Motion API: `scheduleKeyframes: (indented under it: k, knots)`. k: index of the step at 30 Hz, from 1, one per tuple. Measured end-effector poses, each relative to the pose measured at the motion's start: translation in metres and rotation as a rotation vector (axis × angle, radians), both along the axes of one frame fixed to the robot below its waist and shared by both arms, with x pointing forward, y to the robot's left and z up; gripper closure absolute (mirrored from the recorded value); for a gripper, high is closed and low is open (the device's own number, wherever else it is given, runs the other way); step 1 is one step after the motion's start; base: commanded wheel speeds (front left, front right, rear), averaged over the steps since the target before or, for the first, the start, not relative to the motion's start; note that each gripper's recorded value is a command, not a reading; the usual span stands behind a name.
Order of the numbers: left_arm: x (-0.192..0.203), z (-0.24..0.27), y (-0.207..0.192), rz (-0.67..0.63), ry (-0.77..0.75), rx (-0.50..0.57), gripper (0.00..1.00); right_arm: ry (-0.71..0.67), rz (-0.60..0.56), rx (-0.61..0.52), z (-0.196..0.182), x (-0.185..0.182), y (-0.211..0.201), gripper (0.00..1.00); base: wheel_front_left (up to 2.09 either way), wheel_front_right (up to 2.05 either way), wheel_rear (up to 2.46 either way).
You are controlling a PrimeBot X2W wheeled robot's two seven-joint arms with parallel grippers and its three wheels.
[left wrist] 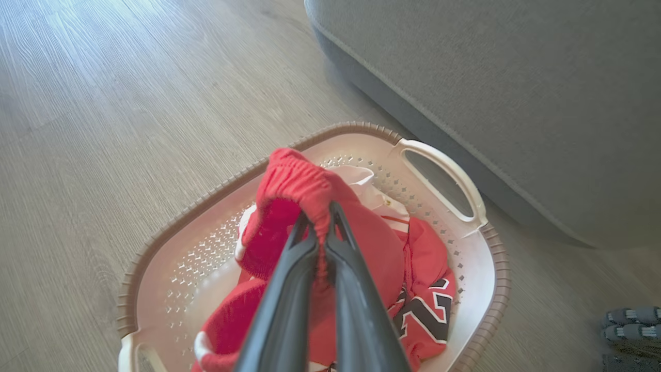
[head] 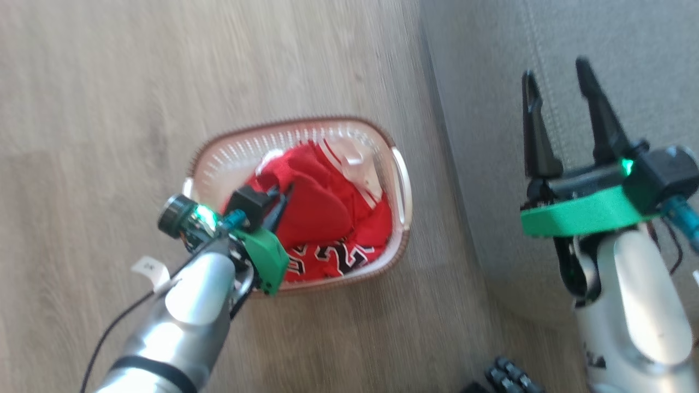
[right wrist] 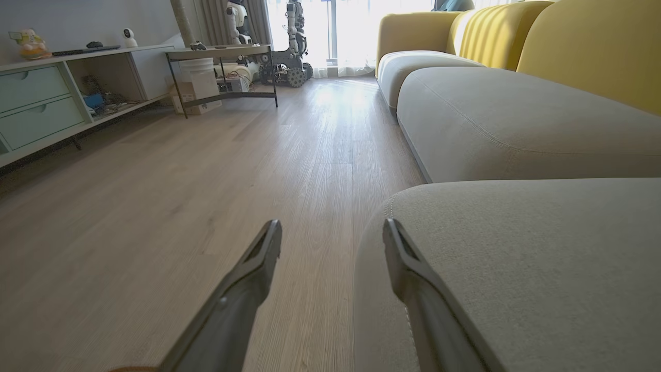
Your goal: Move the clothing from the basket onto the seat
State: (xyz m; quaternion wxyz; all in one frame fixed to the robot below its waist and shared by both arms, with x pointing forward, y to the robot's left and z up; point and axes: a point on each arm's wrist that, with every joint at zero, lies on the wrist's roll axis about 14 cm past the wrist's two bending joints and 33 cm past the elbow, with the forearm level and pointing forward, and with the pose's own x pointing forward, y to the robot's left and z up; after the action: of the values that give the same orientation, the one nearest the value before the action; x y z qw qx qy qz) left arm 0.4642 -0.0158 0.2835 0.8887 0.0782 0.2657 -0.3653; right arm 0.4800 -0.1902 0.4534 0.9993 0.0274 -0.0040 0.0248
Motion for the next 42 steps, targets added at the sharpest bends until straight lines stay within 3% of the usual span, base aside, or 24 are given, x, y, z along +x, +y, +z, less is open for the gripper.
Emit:
scheduleKeyframes:
  k: [16,25,42]
  knots:
    - [-0.016,0.158,0.012,0.042,-0.332,-0.087,1.00,0.014,0.030,0.022,0.023,-0.079,0.017,0.00,0.00,0.00,0.00]
    - [-0.034,0.220,0.013,0.041,-0.459,-0.111,1.00,0.005,0.055,0.018,0.029,-0.114,0.026,0.00,0.00,0.00,0.00]
    - [-0.035,0.336,0.000,0.000,-0.659,-0.190,1.00,-0.023,0.138,0.014,0.039,-0.118,0.053,0.00,0.00,0.00,0.00]
